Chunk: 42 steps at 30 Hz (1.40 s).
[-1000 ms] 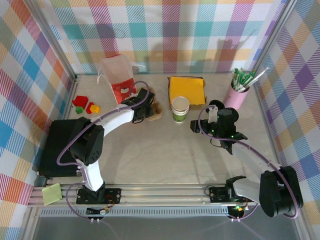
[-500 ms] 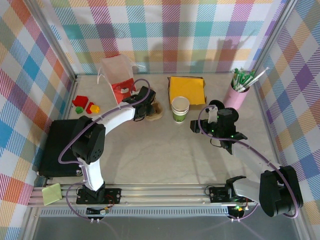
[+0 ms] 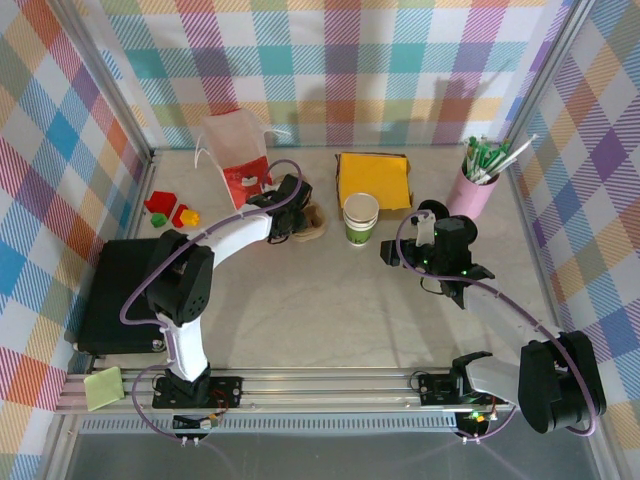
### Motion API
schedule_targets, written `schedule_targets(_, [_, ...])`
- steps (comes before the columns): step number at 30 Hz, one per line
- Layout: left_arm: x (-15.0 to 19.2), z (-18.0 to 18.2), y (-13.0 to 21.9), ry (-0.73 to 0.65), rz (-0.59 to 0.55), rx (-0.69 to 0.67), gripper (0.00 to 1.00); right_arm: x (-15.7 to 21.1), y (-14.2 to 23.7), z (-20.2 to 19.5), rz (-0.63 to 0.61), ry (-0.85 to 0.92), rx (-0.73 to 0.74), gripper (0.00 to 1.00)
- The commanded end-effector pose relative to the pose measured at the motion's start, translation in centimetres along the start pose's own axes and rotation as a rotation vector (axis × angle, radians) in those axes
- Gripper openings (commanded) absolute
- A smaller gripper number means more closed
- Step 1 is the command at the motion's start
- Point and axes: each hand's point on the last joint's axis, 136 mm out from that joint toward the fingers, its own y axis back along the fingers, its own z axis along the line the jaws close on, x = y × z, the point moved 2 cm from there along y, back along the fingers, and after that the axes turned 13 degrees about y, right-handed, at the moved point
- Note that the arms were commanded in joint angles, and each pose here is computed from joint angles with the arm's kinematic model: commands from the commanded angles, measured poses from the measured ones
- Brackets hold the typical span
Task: Pack the takeout coffee
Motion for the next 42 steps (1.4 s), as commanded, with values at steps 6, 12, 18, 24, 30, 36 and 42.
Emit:
schedule_targets(6, [-0.2,-0.9,0.1,-0.008,-0.005,0.019,0.18,-1.0,0.0,0.5,-0.012,0.036,-0.018,0.84])
schedule_targets(12, [-0.8,-1.5,0.8,-0.005,-0.019,0.045,0.09,-1.0,0.1,0.4,-0.014,0.036,-0.013,0.84])
schedule_targets(18, [-1.4,-2.7,2.1,0.010,-0.024,0.108,0.00,-1.4,0.5,0.6,-0.028,0.038,-0.021,0.83])
schedule_targets(24, [-2.5,-4.2,4.1,0.029,-0.036,0.192,0.00,-2.5,1.7,1.1,-0.075,0.045,-0.022,0.84])
schedule_targets(30, [-3.8,-5.7,6.2,0.031,-0.048,0.275,0.00,-5.1,4.7,1.9,-0.110,0.056,-0.009,0.84])
schedule_targets(36, [-4.8,-6.8,8.5,0.010,-0.059,0.340,0.00,-7.2,8.2,3.5,-0.145,0.074,-0.048,0.87])
schedule_targets(42, [-5.6,-7.7,12.9,-0.051,-0.050,0.416,0.00,-9.6,11.3,6.9,-0.164,0.095,-0.209,0.96])
